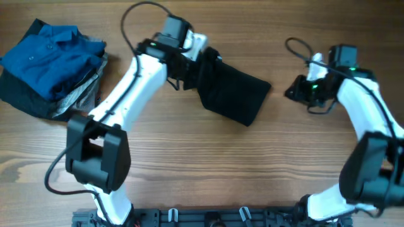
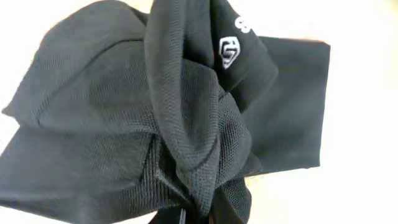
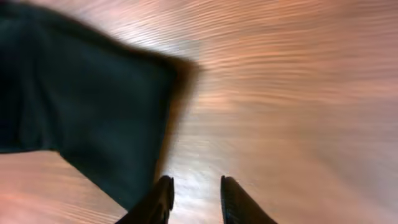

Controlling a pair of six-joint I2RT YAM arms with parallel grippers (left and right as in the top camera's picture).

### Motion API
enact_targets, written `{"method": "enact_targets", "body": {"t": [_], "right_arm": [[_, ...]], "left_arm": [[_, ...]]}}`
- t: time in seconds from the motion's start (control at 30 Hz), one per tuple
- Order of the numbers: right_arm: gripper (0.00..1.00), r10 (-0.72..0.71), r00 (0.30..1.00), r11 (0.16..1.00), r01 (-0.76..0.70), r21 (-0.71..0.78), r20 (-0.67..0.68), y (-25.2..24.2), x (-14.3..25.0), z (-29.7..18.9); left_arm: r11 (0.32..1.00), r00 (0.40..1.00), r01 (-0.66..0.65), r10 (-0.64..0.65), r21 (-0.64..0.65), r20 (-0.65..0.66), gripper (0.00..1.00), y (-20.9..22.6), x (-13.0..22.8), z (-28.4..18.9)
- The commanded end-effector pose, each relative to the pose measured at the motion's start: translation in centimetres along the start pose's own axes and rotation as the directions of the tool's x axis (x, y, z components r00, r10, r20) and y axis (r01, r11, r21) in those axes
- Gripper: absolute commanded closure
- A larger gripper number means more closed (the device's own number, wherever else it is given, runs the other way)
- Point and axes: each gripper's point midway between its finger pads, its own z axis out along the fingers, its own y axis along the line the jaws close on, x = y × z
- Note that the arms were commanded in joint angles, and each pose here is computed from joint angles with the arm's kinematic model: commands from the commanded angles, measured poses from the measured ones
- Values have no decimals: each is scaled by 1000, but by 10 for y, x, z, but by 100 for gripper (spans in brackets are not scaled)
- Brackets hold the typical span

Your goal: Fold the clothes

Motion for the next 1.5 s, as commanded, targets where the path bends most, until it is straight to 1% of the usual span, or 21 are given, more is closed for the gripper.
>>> {"method": "enact_targets", "body": {"t": [0.0, 0.07, 0.17, 0.3, 0.37, 0.43, 0.47, 0.53, 0.57, 0.6, 0.67, 0.7, 0.77, 0.87, 0.97, 1.03, 1.1, 1.17, 1.2, 1.27, 1.47], "right_arm": [[73, -62, 996, 984, 50, -174, -63, 37, 15, 39], [76, -55, 995, 981, 39, -188, -81, 44, 16, 56], [77, -113, 989, 963, 85, -256, -95, 65, 21, 76], [77, -118, 989, 957, 90, -275, -86, 80, 20, 84], [80, -91, 991, 964, 64, -260, -94, 79, 20, 85], [82, -42, 994, 976, 19, -217, -103, 73, 20, 88], [82, -41, 993, 976, 16, -217, -109, 73, 21, 90], [82, -42, 991, 978, 14, -210, -129, 74, 26, 96], [84, -19, 988, 984, -8, -176, -152, 68, 32, 102], [91, 162, 968, 987, -157, 41, -190, 33, 46, 110], [93, 332, 931, 914, -278, 294, -152, -11, 59, 103], [94, 383, 916, 867, -313, 387, -117, -30, 63, 95], [94, 404, 912, 813, -322, 486, -73, -60, 62, 79], [93, 404, 912, 800, -314, 511, -73, -85, 56, 63], [92, 425, 905, 720, -329, 611, -13, -115, 50, 39], [89, 395, 918, 714, -295, 635, -17, -126, 44, 29], [87, 316, 947, 729, -204, 653, -58, -133, 37, 22], [87, 314, 949, 672, -197, 714, -33, -143, 36, 10], [87, 318, 948, 647, -204, 735, -16, -146, 35, 6], [87, 316, 948, 645, -201, 737, -18, -147, 35, 5], [87, 326, 945, 666, -207, 717, -30, -142, 37, 9]], "left_arm": [[986, 991, -134, 132, -98, -18, 96, -6, 2, 1], [981, 990, -141, 138, -132, -33, 96, -3, 5, 1], [975, 991, -135, 129, -178, -44, 96, 7, 7, -1], [972, 994, -104, 95, -210, -49, 96, 24, 8, -8], [966, 996, -76, 62, -246, -64, 93, 42, 12, -13], [961, 997, -33, 13, -274, -77, 82, 63, 18, -20], [959, 997, -15, -6, -282, -75, 66, 71, 19, -23], [956, 997, 15, -36, -294, -68, 51, 85, 20, -27], [952, 996, 39, -61, -304, -61, 21, 96, 21, -31], [946, 994, 74, -97, -317, -56, 9, 111, 24, -37], [942, 990, 97, -123, -322, -62, 2, 120, 28, -41], [940, 989, 105, -134, -324, -70, 1, 123, 31, -42], [947, 984, 121, -155, -297, -92, 0, 121, 38, -42], [973, 980, 142, -164, -183, -113, 0, 101, 42, -37], [984, 979, 161, -169, -74, -114, 0, 85, 41, -27], [983, 976, 181, -175, 40, -127, 0, 69, 42, -16], [959, 971, 216, -192, 181, -142, 0, 50, 41, -1], [924, 958, 275, -240, 267, -156, 0, 40, 39, 16], [894, 956, 287, -245, 343, -162, 0, 29, 36, 25], [862, 958, 282, -229, 422, -172, 0, 14, 34, 37], [854, 958, 278, -210, 439, -198, 0, -7, 36, 79]]}}
